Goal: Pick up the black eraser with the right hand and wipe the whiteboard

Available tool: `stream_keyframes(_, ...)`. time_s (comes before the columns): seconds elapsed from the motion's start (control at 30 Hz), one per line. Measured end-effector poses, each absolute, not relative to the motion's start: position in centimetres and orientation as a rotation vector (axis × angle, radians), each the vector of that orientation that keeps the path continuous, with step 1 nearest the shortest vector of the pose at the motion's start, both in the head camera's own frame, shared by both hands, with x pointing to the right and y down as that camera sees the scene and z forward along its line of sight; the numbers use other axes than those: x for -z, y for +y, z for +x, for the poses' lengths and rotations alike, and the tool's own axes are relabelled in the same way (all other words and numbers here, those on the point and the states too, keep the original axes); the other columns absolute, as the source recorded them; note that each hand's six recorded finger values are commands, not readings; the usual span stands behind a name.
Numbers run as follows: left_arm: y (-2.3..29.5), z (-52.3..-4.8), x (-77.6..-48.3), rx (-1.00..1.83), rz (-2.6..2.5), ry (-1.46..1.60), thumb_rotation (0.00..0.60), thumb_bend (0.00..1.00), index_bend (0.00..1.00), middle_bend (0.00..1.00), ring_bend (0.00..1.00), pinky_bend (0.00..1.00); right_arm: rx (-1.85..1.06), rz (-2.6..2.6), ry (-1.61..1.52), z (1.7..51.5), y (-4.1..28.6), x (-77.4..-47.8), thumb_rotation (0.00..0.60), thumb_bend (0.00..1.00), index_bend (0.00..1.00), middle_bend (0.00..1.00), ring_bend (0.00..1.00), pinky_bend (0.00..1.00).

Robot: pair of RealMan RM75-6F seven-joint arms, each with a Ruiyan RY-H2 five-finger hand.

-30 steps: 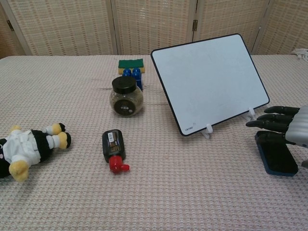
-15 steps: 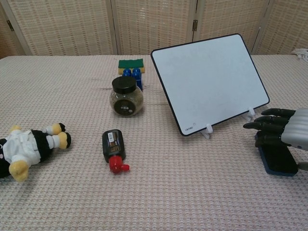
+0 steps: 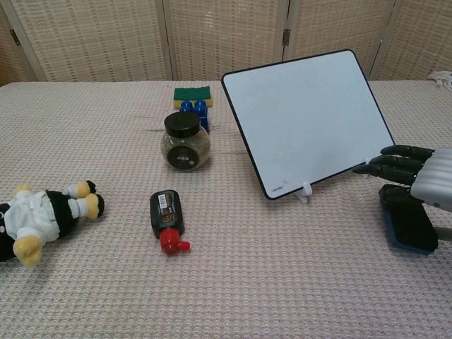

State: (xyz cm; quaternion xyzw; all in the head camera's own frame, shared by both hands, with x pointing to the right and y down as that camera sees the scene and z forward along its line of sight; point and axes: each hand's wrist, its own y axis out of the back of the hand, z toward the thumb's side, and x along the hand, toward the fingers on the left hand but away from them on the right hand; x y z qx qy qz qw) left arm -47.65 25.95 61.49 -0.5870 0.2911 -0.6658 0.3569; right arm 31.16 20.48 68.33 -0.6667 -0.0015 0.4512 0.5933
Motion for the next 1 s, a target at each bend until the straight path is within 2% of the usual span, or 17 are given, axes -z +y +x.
stream_keyframes(0.33, 25.8, -47.5, -61.5, 1.711, -1.545, 0.764, 0.600, 0.12, 0.00, 0.00, 0.00, 0.00, -1.041, -1.483, -0.425, 30.3, 16.9, -66.0, 0.600, 0.32, 0.60, 0.06, 0.05, 0.00)
stream_keyframes(0.67, 25.6, -47.7, -61.4, 1.707, -1.569, 0.777, 0.600, 0.12, 0.00, 0.00, 0.00, 0.00, -1.090, -1.435, -0.710, 26.9, 12.6, -69.2, 0.600, 0.32, 0.60, 0.06, 0.07, 0.00)
stream_keyframes(0.9, 25.7, -47.9, -60.8, 1.694, -1.572, 0.795, 0.600, 0.12, 0.00, 0.00, 0.00, 0.00, -1.117, -1.428, -0.793, 24.1, 10.2, -70.9, 0.600, 0.32, 0.60, 0.06, 0.06, 0.00)
stream_keyframes(1.0, 25.6, -48.2, -60.7, 1.698, -1.572, 0.802, 0.600, 0.12, 0.00, 0.00, 0.00, 0.00, -1.126, -1.424, -0.792, 23.3, 9.9, -71.3, 0.600, 0.32, 0.56, 0.06, 0.06, 0.00)
